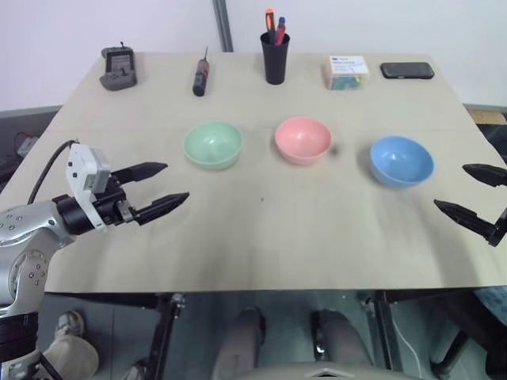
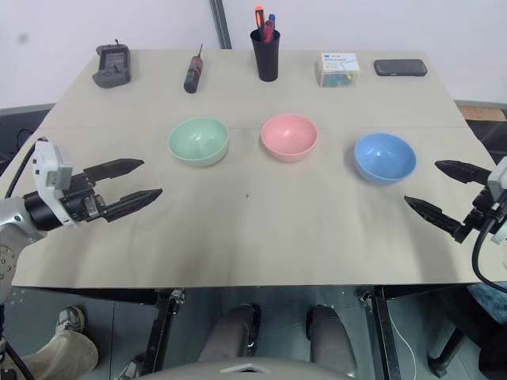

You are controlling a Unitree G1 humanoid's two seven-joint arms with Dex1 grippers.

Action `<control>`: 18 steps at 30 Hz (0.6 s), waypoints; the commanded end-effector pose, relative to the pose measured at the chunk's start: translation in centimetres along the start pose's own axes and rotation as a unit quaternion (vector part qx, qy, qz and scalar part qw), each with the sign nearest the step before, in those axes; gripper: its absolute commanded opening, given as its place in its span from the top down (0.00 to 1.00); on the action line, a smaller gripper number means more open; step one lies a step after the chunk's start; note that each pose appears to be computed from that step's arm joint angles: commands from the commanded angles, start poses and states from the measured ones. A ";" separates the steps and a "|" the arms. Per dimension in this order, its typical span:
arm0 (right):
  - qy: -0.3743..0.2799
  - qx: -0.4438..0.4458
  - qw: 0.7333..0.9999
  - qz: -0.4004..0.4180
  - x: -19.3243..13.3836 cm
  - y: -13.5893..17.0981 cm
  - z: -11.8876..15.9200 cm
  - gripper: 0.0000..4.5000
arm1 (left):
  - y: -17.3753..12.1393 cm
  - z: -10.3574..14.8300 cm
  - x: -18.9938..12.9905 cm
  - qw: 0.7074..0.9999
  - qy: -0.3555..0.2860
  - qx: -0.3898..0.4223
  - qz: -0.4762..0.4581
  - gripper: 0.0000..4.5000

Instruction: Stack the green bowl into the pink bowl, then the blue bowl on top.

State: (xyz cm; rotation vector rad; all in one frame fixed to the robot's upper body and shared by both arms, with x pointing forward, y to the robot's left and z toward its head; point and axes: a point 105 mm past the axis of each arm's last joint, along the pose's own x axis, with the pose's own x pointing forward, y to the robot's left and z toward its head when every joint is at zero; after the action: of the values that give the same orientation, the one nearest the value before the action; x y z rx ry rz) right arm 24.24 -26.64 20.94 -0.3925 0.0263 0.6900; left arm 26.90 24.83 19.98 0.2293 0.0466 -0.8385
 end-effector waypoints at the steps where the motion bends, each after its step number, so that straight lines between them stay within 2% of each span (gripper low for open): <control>1: -0.010 -0.027 1.000 -0.004 0.2 -0.3 1.4 0.00 | -0.1 1.6 -0.1 1.000 -0.014 0.022 -0.004 0.02; 11: -0.022 -0.043 0.999 0.019 3.1 0.4 1.6 0.00 | -0.7 2.2 1.3 0.999 -0.040 0.020 -0.013 0.02; 16: -0.056 -0.100 0.993 0.013 7.0 1.0 2.3 0.00 | -1.3 2.3 2.6 0.998 -0.062 0.021 -0.015 0.02; 18: -0.026 -0.128 0.991 0.033 10.1 1.8 1.4 0.00 | -2.1 2.5 3.7 0.996 -0.079 0.025 -0.030 0.02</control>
State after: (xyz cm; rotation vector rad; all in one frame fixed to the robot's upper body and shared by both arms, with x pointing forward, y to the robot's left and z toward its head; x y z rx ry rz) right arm 29.87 -19.88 20.49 -0.5479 -0.1013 0.7669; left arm 27.94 21.63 20.50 0.1663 -0.0548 -0.8798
